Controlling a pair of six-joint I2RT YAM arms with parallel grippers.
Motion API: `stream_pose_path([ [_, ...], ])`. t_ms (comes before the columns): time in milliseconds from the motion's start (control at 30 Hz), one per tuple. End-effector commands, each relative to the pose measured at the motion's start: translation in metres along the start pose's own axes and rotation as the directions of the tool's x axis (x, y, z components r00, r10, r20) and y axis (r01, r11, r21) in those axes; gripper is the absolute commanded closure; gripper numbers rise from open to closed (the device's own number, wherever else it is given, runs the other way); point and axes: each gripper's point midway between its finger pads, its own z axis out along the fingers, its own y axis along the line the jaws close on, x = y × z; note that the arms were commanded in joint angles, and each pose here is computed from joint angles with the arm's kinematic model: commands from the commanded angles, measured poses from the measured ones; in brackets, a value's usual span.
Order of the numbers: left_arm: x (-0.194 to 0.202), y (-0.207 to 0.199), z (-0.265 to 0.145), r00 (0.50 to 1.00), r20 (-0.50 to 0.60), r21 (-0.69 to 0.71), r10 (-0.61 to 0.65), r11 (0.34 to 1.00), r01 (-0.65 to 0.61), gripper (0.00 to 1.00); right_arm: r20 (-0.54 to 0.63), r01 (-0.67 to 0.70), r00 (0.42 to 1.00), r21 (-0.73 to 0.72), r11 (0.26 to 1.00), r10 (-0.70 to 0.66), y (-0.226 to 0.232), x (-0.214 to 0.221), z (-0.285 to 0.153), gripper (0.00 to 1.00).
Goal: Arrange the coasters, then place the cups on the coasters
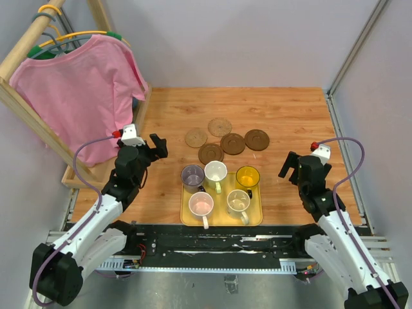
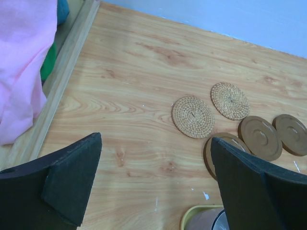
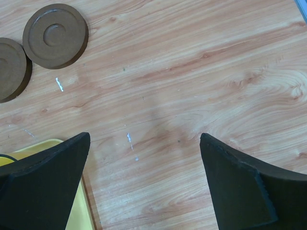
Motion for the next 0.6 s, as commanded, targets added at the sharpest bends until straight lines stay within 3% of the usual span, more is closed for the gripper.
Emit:
stream_pose_path([
  [0, 0.0, 0.005, 0.002, 1.0, 0.009, -0.026, -0.005, 1.0, 0.005, 0.0, 0.007, -0.015, 1.0, 0.042, 0.999, 0.014, -0.008, 0.0, 0.0, 0.02],
  [567, 0.004, 0.007, 0.003, 1.0, -0.001, -0.038, -0.006, 0.999, 0.005, 0.0, -0.04, -0.044, 0.998, 0.075, 0.996, 0.047, -0.009, 0.01, 0.006, 0.01],
])
